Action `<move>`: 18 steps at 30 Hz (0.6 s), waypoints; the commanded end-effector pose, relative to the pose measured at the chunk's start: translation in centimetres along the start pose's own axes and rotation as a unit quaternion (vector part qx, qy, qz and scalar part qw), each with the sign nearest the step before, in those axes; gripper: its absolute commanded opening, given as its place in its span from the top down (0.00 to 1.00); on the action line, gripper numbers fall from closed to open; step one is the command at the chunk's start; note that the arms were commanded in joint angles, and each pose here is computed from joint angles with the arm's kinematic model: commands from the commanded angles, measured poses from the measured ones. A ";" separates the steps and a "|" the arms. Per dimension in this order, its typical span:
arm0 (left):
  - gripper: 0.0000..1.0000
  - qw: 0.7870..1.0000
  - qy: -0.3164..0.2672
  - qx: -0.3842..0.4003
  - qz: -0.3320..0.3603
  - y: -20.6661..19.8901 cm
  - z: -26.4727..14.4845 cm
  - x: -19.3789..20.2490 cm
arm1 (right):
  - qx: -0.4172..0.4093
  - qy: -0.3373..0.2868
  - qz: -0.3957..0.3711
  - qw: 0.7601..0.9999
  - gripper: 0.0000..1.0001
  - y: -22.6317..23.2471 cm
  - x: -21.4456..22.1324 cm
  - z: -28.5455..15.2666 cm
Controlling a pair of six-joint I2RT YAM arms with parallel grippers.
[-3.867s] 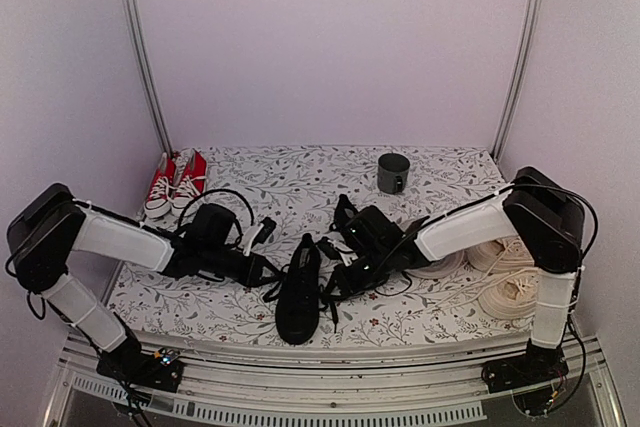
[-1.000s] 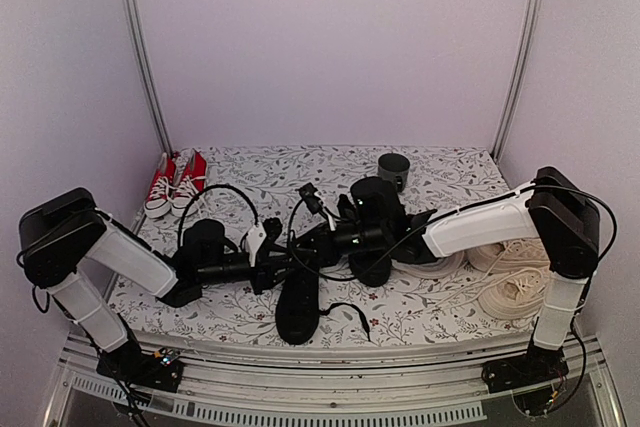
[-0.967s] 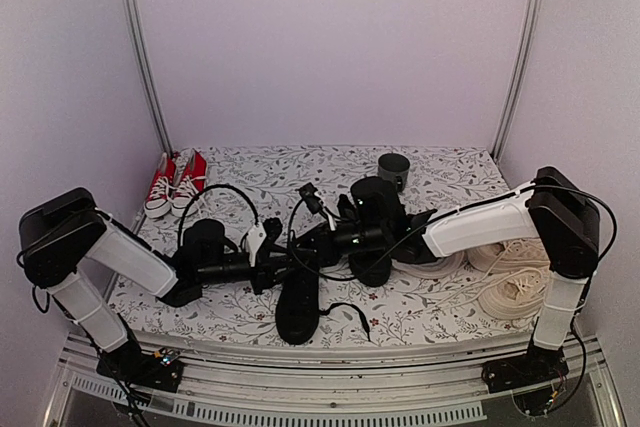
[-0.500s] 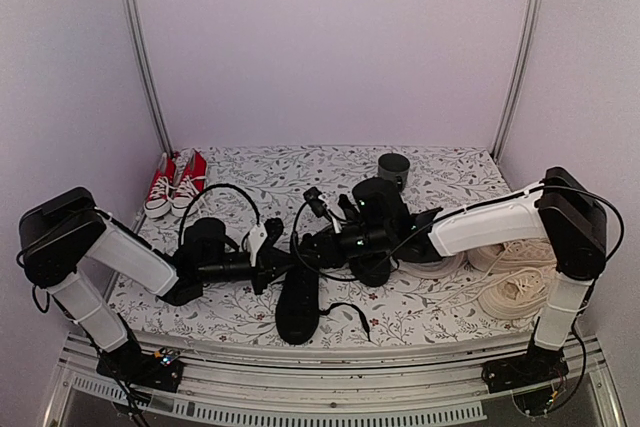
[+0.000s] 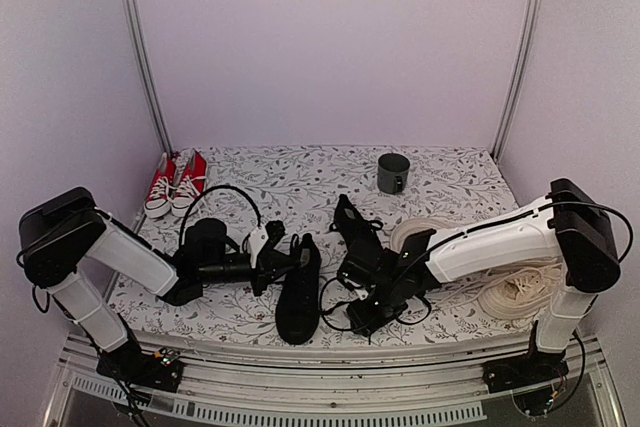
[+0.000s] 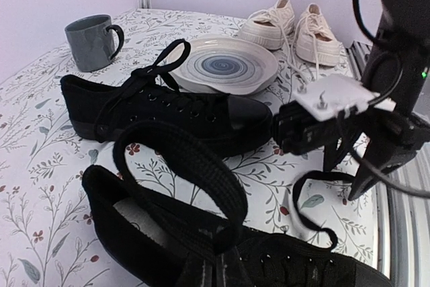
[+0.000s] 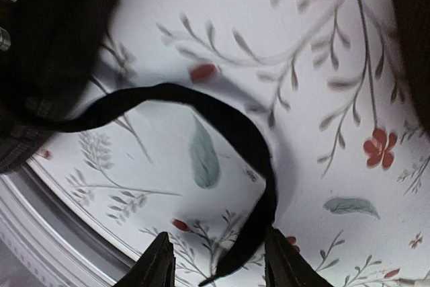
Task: Tie the shoes
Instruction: Pass from the right arm to the left
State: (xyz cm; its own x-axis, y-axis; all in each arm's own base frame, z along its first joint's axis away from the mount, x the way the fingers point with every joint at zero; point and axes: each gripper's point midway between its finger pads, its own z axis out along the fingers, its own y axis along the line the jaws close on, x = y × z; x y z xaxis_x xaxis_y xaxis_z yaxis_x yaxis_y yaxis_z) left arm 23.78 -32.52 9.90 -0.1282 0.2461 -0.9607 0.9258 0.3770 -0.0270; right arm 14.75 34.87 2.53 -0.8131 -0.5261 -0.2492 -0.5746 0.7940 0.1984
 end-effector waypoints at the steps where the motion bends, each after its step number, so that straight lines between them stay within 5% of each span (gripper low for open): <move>1: 1.00 1.000 -0.009 0.004 0.012 -0.1 -0.1 -0.7 | 0.078 0.068 0.024 0.994 0.56 -2.4 2.7 1.3; 6: 1.00 1.000 -0.008 0.003 0.017 -0.1 -0.2 -0.7 | 0.071 0.086 0.010 0.994 0.98 -1.9 3.0 1.9; 13: 1.00 1.000 -0.010 -0.002 0.029 0.0 -0.3 -0.7 | 0.052 -0.001 0.022 0.998 0.99 -3.0 -2.0 -2.4; 18: 1.00 0.999 -0.013 -0.001 0.039 -0.1 -0.5 -0.9 | 0.004 -0.113 0.008 0.994 0.99 -2.9 -10.5 -6.7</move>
State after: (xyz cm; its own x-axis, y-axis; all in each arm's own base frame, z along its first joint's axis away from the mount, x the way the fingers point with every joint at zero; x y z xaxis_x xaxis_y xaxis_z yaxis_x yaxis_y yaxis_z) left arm 23.72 -32.51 9.99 -0.0935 0.2593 -0.9612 0.9307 0.3656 0.0081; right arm 18.45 32.81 4.19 -0.8466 -0.4818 -0.2263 -0.5164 0.8466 0.1292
